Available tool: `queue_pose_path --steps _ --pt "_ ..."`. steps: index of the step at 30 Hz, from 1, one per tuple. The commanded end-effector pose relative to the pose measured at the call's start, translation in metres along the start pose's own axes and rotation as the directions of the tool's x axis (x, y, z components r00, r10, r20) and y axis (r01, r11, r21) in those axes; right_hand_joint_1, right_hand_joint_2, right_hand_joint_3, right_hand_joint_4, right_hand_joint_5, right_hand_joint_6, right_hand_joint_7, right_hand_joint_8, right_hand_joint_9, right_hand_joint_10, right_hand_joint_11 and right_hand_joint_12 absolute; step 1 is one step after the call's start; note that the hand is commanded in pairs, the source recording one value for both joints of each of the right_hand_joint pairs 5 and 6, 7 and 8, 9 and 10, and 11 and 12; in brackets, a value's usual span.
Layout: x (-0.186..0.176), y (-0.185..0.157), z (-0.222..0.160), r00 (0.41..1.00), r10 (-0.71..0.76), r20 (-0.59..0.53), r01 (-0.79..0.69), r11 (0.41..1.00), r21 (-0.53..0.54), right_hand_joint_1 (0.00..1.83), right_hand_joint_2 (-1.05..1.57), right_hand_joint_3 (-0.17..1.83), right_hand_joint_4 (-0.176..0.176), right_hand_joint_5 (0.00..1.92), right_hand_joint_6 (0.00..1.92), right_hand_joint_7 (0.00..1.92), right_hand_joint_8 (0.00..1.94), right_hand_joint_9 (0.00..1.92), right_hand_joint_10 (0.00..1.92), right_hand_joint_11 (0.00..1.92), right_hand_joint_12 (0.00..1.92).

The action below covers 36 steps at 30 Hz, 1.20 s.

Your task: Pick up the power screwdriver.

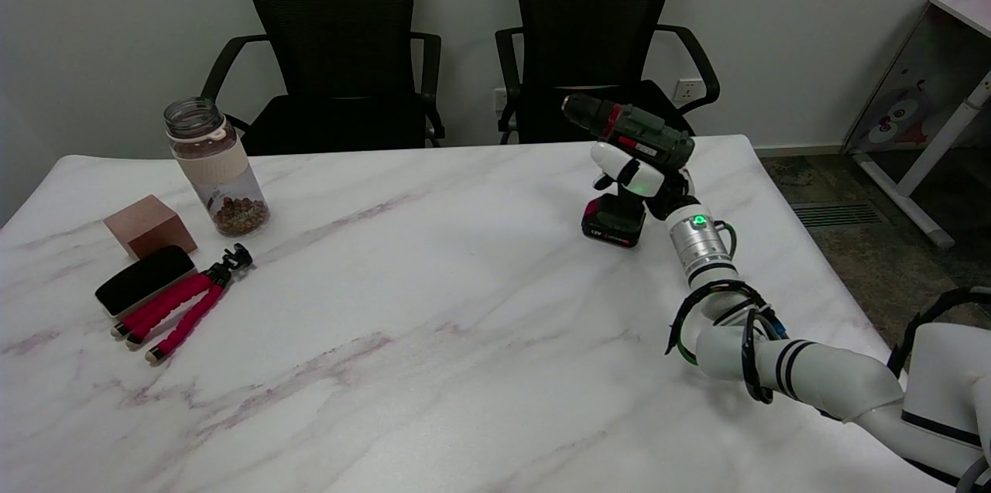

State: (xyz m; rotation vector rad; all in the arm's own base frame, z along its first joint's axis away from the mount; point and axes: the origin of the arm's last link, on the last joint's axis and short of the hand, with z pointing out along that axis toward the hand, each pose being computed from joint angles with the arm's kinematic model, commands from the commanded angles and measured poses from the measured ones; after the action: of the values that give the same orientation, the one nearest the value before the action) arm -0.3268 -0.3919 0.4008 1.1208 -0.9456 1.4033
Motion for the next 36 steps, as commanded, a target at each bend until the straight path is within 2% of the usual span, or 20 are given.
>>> queue_pose_path --steps 1,6,8,11,15,21,25,29,35,36 --pt "-0.0014 0.0053 -0.0067 0.995 0.103 0.001 -0.103 0.995 -0.011 0.89 0.10 0.82 0.088 0.33 0.33 0.33 0.33 0.64 0.64 1.06 1.06" --pt "-0.0027 0.0075 -0.0087 0.990 0.144 -0.001 -0.144 0.990 -0.014 0.89 0.08 0.83 0.098 0.34 0.34 0.34 0.34 0.63 0.63 1.03 1.03" --pt "-0.0026 0.0078 -0.0089 0.990 0.142 -0.001 -0.142 0.990 -0.015 0.89 0.08 0.83 0.100 0.35 0.35 0.35 0.35 0.65 0.65 1.12 1.12" --pt "-0.0021 0.0083 -0.0092 0.990 0.139 -0.001 -0.139 0.990 -0.016 0.91 0.12 0.82 0.107 0.41 0.41 0.41 0.41 0.98 0.98 1.37 1.37" --pt "-0.0020 0.0082 -0.0088 0.990 0.138 -0.001 -0.138 0.990 -0.016 0.91 0.17 0.82 0.114 0.47 0.47 0.47 0.47 1.24 1.24 1.51 1.51" --pt "-0.0018 0.0082 -0.0087 0.990 0.138 -0.002 -0.138 0.990 -0.017 0.91 0.22 0.83 0.125 0.56 0.56 0.56 0.56 1.33 1.33 1.58 1.58" --pt "-0.0019 0.0075 -0.0075 0.990 0.139 -0.002 -0.139 0.990 -0.016 0.91 0.34 0.78 0.175 0.79 0.79 0.79 0.79 1.41 1.41 1.65 1.65" --pt "-0.0027 0.0071 -0.0069 0.990 0.141 0.000 -0.140 0.990 -0.017 0.92 0.40 0.75 0.176 0.89 0.89 0.89 0.89 1.56 1.56 1.75 1.75" --pt "-0.0038 0.0045 -0.0052 0.989 0.148 0.000 -0.148 0.989 -0.007 0.91 0.46 0.74 0.176 0.92 0.92 0.92 0.92 1.62 1.62 1.82 1.82" --pt "-0.0041 0.0041 -0.0051 0.989 0.149 0.000 -0.149 0.989 -0.005 0.91 0.50 0.74 0.161 1.00 1.00 1.00 1.00 1.63 1.63 1.84 1.84"
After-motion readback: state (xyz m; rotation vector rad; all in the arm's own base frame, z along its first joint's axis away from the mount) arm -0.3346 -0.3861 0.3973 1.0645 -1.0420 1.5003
